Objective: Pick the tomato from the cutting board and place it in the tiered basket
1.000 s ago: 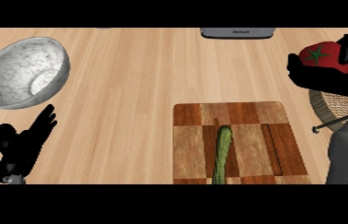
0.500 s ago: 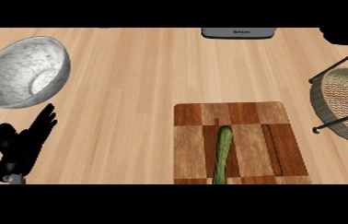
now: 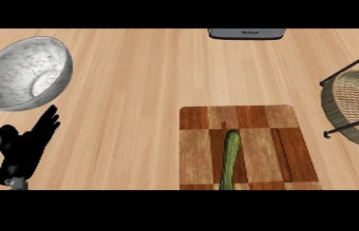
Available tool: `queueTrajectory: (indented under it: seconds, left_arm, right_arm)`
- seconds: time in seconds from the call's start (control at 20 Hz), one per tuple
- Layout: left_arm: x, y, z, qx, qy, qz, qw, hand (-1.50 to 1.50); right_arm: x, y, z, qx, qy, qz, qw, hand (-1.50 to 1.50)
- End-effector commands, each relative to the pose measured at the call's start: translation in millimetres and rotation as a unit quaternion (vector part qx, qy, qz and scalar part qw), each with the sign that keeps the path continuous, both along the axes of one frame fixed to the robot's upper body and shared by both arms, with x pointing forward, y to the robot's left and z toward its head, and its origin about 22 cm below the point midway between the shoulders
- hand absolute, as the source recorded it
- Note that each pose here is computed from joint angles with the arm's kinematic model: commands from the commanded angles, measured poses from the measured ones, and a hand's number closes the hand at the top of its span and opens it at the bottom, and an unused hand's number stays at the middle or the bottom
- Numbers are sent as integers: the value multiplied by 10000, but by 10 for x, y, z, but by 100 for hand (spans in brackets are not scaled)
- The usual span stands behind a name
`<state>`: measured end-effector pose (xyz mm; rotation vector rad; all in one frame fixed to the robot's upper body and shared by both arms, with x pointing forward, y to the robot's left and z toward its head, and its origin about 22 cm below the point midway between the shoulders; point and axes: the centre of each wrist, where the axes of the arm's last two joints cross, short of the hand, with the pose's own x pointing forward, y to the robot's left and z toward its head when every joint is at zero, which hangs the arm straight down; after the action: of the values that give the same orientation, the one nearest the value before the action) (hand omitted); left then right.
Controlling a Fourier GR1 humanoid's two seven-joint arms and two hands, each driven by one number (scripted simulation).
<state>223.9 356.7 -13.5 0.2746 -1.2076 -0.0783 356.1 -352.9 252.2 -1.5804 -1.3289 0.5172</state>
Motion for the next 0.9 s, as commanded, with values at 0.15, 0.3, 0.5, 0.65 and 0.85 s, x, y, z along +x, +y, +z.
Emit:
queueTrajectory:
  seconds: [0.15, 0.3, 0.5, 0.65, 0.85]
  left_arm:
    - [92, 66, -91, -64, 63, 10, 10000, 0]
    - [57, -269, -134, -26, 37, -57, 10000, 0]
    - [10, -13, 20, -69, -5, -64, 10000, 0]
    - [121, 94, -20, -31, 64, -24, 10000, 0]
    - [-76, 89, -13, -148, 19, 3, 9999, 0]
  right_arm:
    - [92, -447, 203, -1417, 692, -79, 9875, 150]
    - [101, -534, 336, -1537, 766, 134, 9851, 150]
    - [219, -574, 365, -1648, 936, 81, 9819, 150]
    - [168, -664, 624, -1846, 1286, 136, 9743, 150]
    - [285, -708, 245, -1288, 1828, -132, 9746, 150]
